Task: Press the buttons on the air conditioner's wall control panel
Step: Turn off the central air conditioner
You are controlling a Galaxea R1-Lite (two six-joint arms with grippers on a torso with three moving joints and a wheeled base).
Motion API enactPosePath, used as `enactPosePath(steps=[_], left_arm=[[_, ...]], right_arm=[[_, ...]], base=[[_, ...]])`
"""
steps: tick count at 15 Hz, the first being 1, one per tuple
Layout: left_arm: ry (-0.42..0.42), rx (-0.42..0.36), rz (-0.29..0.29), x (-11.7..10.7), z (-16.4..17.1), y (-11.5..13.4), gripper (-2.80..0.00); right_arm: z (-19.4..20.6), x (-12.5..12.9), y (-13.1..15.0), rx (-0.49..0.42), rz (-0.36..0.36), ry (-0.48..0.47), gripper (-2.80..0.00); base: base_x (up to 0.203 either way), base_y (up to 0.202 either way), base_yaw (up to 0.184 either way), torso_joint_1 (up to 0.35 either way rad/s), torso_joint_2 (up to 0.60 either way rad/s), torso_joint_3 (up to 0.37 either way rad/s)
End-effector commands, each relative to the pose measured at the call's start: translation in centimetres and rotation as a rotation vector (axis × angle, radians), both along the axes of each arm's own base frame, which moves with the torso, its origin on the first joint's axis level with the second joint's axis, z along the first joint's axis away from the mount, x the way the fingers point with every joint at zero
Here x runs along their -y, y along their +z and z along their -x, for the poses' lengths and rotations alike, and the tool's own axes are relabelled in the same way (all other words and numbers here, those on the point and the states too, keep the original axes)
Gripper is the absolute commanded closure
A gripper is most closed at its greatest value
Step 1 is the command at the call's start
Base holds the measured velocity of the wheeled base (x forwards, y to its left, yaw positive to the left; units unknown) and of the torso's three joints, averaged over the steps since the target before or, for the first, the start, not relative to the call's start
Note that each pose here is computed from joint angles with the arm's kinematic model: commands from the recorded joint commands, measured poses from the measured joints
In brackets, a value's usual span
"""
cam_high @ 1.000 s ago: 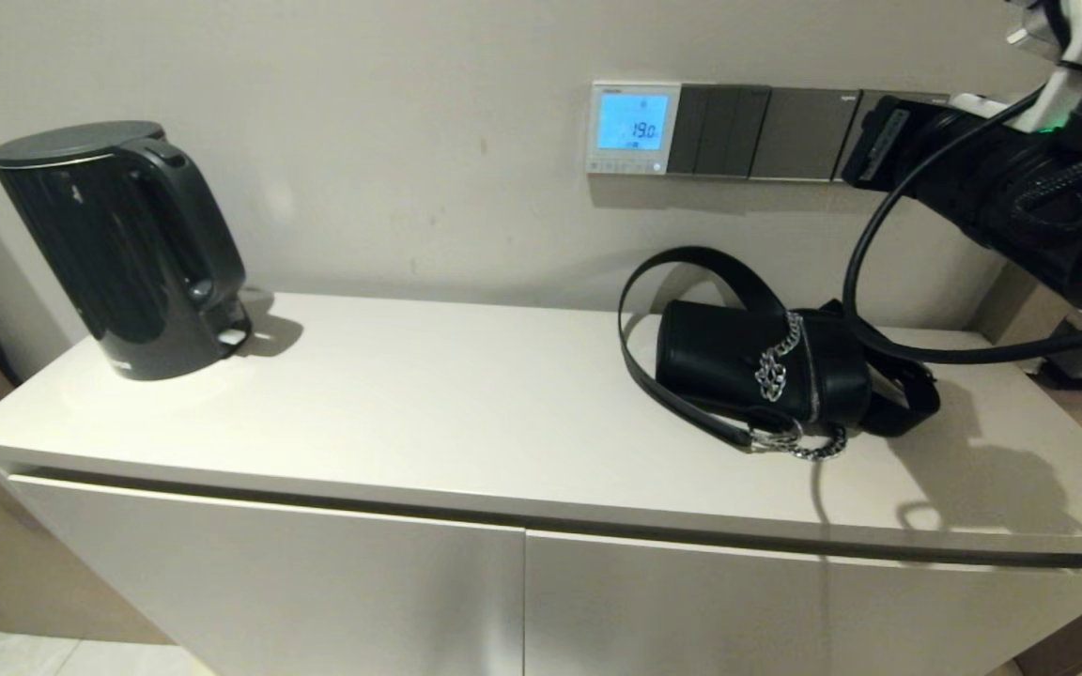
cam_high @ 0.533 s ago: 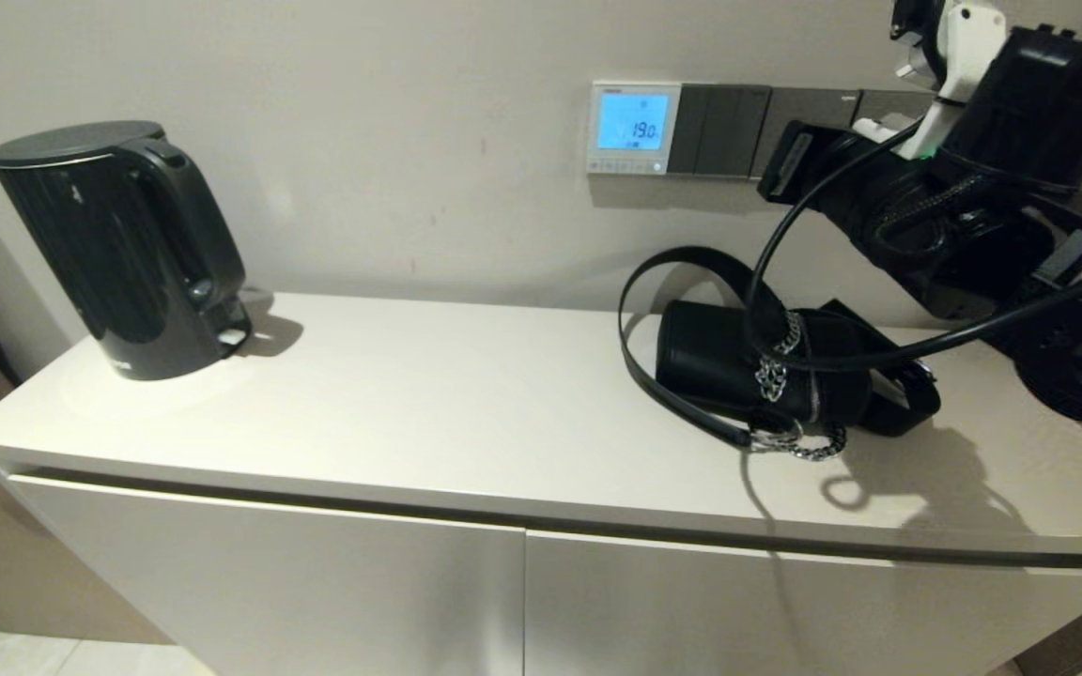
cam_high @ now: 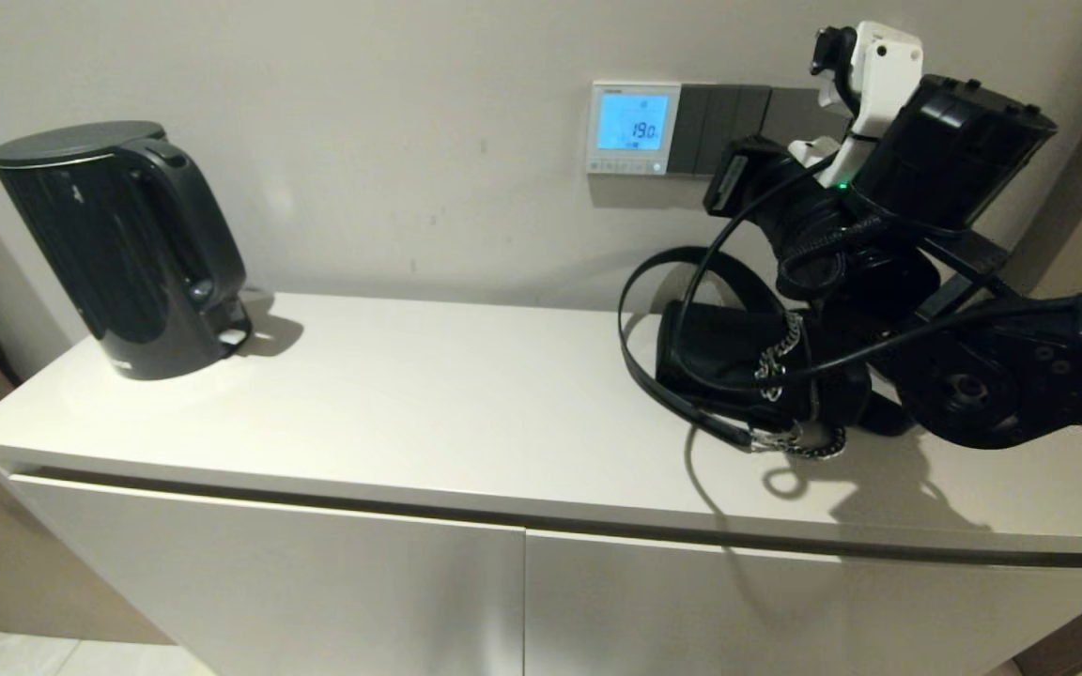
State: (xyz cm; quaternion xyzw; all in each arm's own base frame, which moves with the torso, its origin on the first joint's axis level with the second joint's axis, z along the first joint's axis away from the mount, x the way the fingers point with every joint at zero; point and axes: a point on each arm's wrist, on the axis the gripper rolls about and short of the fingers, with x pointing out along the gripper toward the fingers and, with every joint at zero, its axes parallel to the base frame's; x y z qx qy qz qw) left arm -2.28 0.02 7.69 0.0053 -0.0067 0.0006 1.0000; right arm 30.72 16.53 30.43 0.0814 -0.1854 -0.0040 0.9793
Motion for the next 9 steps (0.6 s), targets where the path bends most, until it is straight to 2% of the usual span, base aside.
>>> enactPosePath(steps=[1,9], left_arm=[[-0.001,-0.001,0.0,0.0,0.0,0.0,0.0],[0.0,-0.001,0.0,0.0,0.0,0.0,0.0]], right_arm=[[-0.7,-1.0,-0.8,-0.014,0.003,-0.008,0.0],[-3.2,-2.5,-1.8,-0.016,0.0,-0.016,0.0]], base=[[0.0,0.0,0.0,0.0,0.0,0.0],[0.0,0.0,0.0,0.0,0.0,0.0]])
